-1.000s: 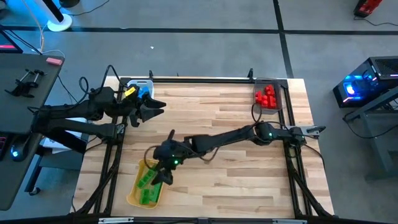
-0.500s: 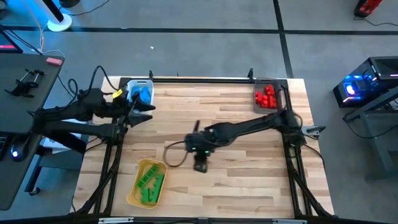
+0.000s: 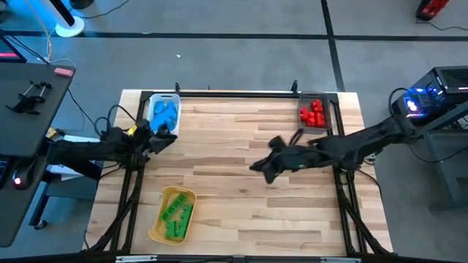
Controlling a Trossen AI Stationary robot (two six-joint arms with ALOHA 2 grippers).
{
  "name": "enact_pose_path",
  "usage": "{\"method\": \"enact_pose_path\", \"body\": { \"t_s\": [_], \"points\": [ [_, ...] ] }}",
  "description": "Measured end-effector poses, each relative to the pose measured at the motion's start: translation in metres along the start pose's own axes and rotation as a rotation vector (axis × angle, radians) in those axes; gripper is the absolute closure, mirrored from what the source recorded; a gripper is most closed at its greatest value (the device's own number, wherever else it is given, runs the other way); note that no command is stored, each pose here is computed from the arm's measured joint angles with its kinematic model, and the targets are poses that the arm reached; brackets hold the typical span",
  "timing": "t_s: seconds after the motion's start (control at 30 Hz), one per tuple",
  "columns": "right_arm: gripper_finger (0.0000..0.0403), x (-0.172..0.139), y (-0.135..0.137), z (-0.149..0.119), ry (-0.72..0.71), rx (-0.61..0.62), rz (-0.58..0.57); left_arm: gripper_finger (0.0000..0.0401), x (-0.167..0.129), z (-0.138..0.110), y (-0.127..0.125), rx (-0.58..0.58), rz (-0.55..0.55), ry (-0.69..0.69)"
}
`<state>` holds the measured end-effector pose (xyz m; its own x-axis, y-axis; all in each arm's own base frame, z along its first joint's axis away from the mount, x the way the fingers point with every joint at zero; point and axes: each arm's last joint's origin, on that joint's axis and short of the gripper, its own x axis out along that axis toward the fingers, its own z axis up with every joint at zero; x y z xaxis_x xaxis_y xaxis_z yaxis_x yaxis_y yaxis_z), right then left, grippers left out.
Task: Sort blocks
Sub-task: Return to Home Position
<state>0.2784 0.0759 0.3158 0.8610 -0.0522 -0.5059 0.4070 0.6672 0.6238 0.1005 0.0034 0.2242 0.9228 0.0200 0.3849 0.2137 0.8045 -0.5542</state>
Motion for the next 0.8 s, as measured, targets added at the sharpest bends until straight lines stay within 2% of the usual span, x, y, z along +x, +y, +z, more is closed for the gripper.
{"method": "enact_pose_path", "body": {
  "t_s": [0.1,0.17,0.37,0.53,0.67,0.8],
  "points": [
    [0.0401,-0.016,0.001,0.006,-0.067,0.006,0.013,0.038,-0.006,-0.007,0.005,-0.028,-0.048,-0.054],
    [0.0402,-0.022,0.001,0.008,-0.084,0.0,0.018,0.0395,-0.006,-0.009,0.006,-0.025,-0.05,-0.038],
    [0.0402,-0.042,0.002,0.009,-0.091,-0.02,0.038,0.0396,-0.006,-0.014,0.009,-0.012,-0.025,0.014],
    [0.0402,-0.066,-0.004,0.001,-0.079,-0.069,-0.021,0.0395,-0.006,-0.017,0.012,-0.062,-0.004,0.055],
    [0.0403,-0.088,-0.015,-0.007,-0.028,-0.108,-0.082,0.0394,-0.006,-0.022,0.015,-0.093,0.035,0.103],
    [0.0403,-0.107,-0.038,-0.019,0.008,-0.13,-0.04,0.0394,-0.007,-0.024,0.017,-0.096,0.052,0.124]
  ]
}}
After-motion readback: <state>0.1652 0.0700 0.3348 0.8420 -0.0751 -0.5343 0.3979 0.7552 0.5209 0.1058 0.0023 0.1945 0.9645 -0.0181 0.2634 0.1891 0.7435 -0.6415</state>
